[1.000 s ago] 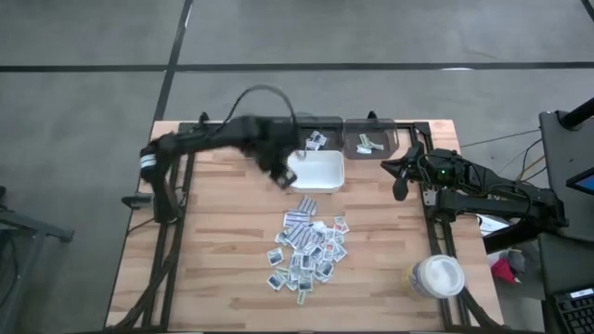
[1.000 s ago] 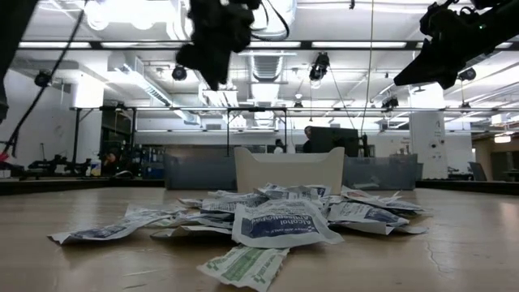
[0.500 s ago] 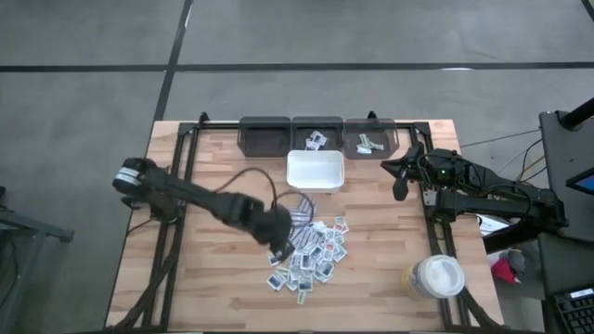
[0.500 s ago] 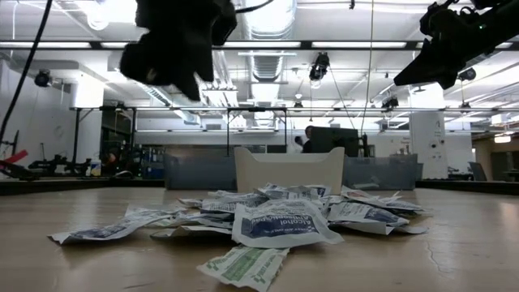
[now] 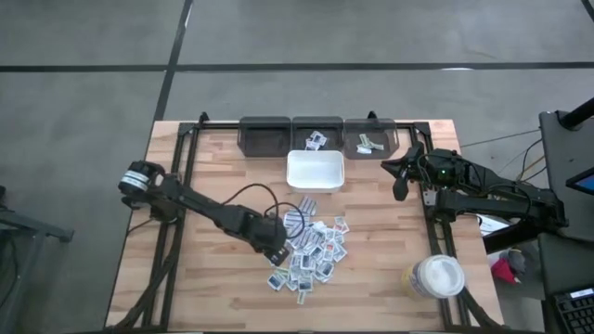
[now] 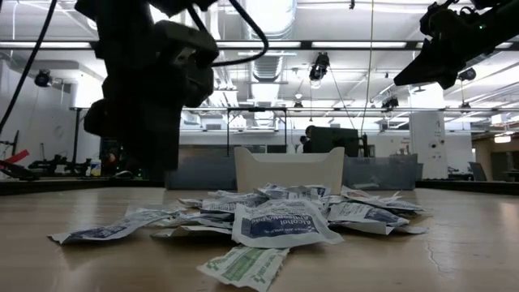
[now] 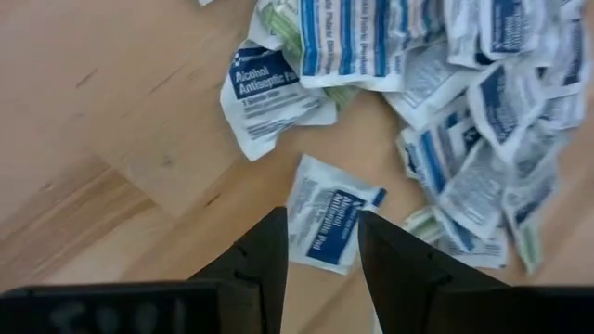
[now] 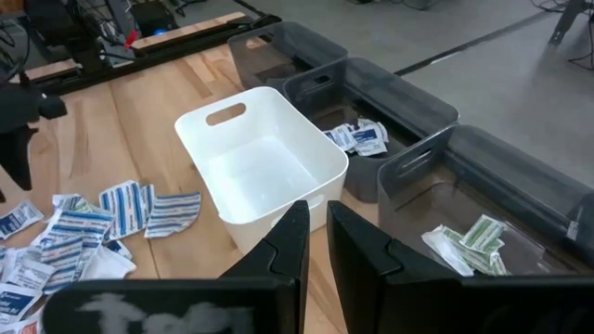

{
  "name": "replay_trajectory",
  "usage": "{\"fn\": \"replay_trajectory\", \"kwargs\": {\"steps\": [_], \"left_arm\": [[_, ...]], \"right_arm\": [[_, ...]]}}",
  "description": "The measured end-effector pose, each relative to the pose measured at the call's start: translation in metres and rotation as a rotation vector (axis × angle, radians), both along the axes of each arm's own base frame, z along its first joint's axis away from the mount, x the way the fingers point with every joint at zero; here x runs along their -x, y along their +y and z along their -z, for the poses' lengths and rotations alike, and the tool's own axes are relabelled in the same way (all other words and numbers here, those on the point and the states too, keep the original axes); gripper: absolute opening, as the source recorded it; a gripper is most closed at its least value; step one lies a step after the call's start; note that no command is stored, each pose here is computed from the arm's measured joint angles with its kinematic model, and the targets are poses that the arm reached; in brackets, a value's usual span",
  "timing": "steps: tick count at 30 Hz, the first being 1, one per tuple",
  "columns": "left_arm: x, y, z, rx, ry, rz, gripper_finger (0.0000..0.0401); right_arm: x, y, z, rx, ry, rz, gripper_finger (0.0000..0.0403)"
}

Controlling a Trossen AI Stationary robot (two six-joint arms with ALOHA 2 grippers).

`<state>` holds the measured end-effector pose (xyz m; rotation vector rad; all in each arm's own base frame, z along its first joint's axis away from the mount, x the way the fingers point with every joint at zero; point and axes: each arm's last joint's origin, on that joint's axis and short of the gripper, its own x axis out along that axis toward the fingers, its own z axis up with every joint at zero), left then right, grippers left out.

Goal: Pick & Place First Aid Supplies
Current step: Put the blue alcohol pad into the middle gray bin

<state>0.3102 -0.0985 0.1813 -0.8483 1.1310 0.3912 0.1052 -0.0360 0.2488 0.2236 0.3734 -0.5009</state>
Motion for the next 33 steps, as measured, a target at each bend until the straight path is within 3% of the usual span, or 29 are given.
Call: {"fn": "replay_trajectory", "kwargs": {"steps": [16, 27, 33], "left_arm": [[0.001, -0.008, 0.044, -0.086, 0.201, 0.028, 0.0117], [0.002, -0.007, 0.056, -0.108, 0.252, 0.048, 0.0015], [0.002, -0.007, 0.056, -0.118, 0.248, 0.051, 0.0003]], "right_arm": [[0.0, 0.0, 0.0, 0.0, 0.0, 0.0, 0.0038], [0.0, 0.0, 0.0, 0.0, 0.0, 0.0, 0.0038], [0.0, 0.0, 0.0, 0.0, -0.001, 0.0, 0.0038]]}}
